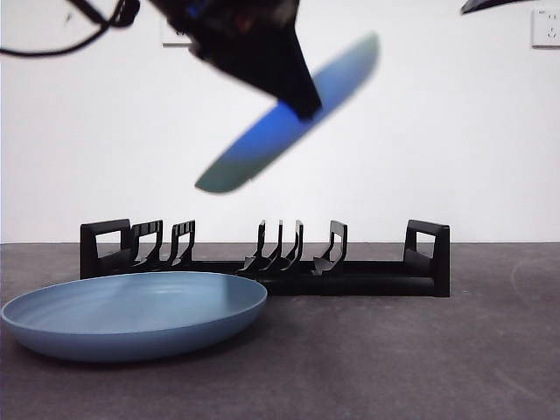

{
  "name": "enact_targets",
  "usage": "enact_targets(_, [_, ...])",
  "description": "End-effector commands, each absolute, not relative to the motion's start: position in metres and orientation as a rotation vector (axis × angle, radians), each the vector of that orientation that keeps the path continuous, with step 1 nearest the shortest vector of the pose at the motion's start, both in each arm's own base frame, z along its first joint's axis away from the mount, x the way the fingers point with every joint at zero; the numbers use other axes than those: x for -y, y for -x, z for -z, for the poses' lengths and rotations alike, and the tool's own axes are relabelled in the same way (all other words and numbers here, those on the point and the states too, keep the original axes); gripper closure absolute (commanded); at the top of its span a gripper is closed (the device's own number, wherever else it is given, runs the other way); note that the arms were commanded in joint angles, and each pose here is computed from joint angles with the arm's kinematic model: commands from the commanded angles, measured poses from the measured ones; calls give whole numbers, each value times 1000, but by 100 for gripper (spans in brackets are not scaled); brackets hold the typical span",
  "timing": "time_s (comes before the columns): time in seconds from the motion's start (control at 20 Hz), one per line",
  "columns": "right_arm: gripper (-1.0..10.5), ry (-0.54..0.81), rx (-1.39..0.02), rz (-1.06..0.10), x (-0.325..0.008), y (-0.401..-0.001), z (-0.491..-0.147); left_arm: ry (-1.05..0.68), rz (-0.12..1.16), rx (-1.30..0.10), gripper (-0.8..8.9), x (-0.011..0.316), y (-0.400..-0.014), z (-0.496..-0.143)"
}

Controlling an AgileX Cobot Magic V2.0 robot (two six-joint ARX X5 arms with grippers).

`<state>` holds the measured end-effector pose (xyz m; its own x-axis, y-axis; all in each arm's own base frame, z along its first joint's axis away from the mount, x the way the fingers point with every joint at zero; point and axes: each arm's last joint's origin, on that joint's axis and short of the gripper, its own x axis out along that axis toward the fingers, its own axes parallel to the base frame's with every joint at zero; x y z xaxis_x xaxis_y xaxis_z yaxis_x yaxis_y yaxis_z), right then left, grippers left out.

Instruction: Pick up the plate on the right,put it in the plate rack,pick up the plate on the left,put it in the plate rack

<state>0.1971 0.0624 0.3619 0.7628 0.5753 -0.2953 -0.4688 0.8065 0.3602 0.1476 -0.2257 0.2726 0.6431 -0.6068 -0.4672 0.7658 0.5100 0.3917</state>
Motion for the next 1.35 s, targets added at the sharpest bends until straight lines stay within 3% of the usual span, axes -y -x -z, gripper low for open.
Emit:
enact_targets(0.05, [569,-276,-372,-566,-61,-193,-368,-439,776,-258,823,217,-159,-295])
enact_targets(0.4, [569,-272,-371,-569,-61,-191,-368,-155,831,-251,823,180,-200,-313])
enact_targets(0.95, [572,-258,-369,-568,-61,-192,-368,184,871,-248,823,91,-257,-321])
enact_targets(1.35, [572,-258,-373,-568,-61,-193,-367,246,844,-278,823,70,-282,-305])
